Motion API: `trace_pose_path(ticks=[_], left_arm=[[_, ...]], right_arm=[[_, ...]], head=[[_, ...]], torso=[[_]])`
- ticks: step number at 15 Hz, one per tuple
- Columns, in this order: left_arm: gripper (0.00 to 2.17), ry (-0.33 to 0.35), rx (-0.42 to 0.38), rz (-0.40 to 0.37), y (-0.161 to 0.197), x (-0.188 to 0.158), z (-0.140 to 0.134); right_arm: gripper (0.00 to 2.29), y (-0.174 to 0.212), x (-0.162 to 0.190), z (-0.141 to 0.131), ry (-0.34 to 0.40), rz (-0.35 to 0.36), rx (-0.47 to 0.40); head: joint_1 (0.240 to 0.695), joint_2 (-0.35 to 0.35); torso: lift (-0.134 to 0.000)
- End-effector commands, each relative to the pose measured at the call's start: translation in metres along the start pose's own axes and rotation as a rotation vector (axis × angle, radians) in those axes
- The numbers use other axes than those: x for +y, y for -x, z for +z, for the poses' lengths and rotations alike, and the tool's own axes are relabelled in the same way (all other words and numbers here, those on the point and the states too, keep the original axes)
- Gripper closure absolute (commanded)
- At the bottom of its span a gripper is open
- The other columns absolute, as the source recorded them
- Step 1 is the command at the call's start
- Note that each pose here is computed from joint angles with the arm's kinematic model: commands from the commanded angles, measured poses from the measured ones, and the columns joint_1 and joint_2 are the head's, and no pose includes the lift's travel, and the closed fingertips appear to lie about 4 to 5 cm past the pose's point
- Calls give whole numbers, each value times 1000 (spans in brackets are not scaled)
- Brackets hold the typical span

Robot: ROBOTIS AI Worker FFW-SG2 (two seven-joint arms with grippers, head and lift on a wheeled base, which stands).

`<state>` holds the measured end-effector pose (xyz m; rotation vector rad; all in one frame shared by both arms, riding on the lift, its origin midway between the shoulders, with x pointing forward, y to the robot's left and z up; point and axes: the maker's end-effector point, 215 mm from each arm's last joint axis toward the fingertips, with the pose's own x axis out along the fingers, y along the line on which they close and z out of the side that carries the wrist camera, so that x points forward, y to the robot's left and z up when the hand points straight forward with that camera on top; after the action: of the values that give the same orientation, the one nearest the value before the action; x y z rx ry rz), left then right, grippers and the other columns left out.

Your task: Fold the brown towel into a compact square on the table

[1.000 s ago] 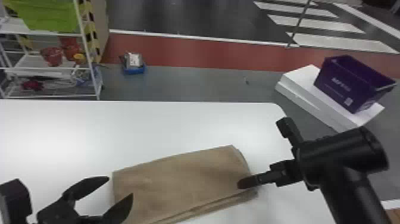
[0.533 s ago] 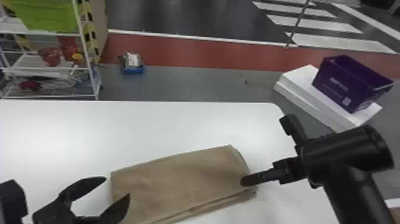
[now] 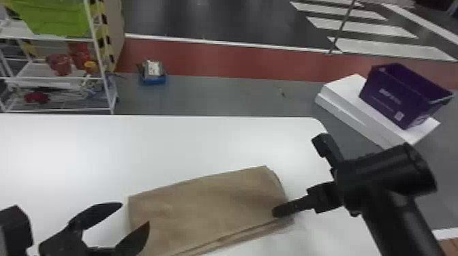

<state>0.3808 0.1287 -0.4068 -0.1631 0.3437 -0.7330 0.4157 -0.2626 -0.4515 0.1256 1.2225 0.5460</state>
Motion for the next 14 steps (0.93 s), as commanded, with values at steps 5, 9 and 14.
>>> trace_pose_path(ticks=[5,9,14], left_arm=[[144,0,-2,3,1,1,0],[144,1,-3,2,1,1,0],[144,0,-2,3,1,1,0]], right_arm=[[937,-7,1,-6,-6,-1,26],[1146,6,-5,10,-55,24,-40],[1146,43,-11,54,-50,30,-157]], head=[[695,-182],[695,-185],[695,-199]], torso=[[-124],[-124],[-124]])
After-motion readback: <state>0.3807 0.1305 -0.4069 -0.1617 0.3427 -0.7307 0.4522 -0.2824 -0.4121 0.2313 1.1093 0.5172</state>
